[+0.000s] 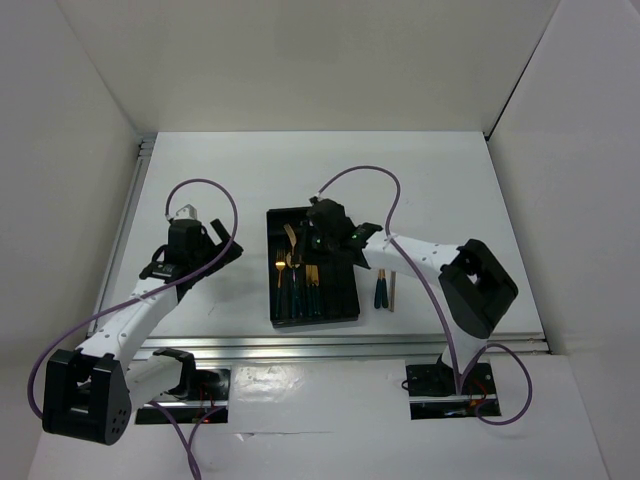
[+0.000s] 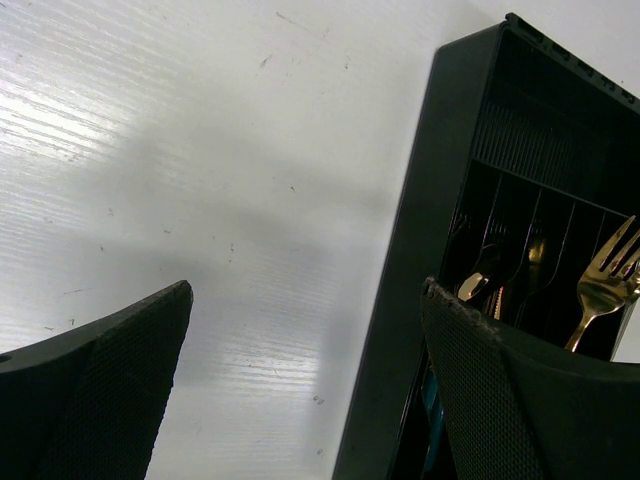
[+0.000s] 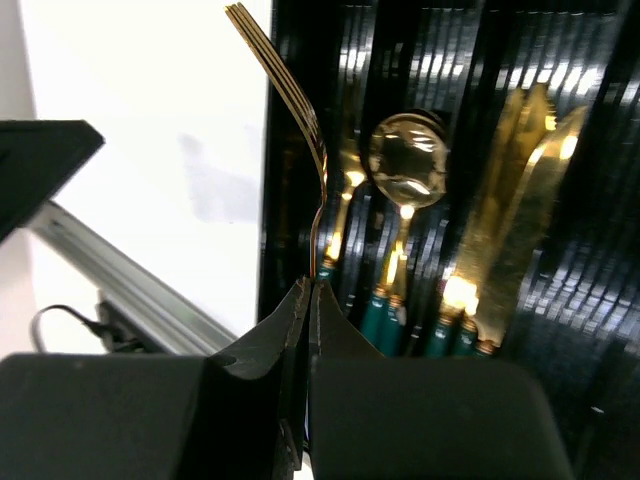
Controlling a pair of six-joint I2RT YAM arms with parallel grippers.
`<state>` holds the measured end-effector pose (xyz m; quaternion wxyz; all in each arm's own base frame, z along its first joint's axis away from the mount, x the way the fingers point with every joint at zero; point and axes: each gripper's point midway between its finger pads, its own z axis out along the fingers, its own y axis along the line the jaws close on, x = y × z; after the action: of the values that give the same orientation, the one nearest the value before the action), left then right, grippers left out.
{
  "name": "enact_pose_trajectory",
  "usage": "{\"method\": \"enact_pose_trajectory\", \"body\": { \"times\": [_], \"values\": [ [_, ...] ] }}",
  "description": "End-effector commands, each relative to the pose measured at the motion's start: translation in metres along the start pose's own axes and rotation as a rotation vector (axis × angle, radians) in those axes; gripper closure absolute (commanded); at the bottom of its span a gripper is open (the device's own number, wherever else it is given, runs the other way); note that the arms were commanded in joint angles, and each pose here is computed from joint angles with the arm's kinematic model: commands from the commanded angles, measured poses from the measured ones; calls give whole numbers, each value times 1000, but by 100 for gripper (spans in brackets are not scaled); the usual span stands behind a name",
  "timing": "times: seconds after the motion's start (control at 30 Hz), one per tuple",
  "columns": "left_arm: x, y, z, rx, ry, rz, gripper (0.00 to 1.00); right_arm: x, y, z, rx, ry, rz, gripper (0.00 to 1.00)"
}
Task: Sort the eating utensils into containers
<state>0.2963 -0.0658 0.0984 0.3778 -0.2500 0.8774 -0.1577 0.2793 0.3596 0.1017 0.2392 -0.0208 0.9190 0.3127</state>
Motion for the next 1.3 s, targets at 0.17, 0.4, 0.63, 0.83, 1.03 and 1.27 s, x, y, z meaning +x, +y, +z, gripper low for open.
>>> {"method": "enact_pose_trajectory", "body": {
  "times": [0.17, 0.4, 0.63, 0.83, 1.03, 1.27],
  "values": [
    [-5, -2, -4, 17, -29, -10, 0, -5, 31, -4, -146, -33, 78, 100],
    [-6, -3, -6, 23, -36, -10, 0, 1, 38, 3, -187, 5, 96, 100],
    [-6, -3, -6, 23, -36, -10, 0, 8, 33, 14, -155, -3, 107, 100],
    [-6, -3, -6, 23, -36, -10, 0, 18, 32, 27, -156, 30, 103, 100],
    [-6, -3, -6, 23, -36, -10, 0, 23, 28, 35, -145, 50, 105, 100],
    [-5, -1, -4, 17, -29, -1, 0, 22, 31, 42, -152, 58, 96, 100]
  ]
}}
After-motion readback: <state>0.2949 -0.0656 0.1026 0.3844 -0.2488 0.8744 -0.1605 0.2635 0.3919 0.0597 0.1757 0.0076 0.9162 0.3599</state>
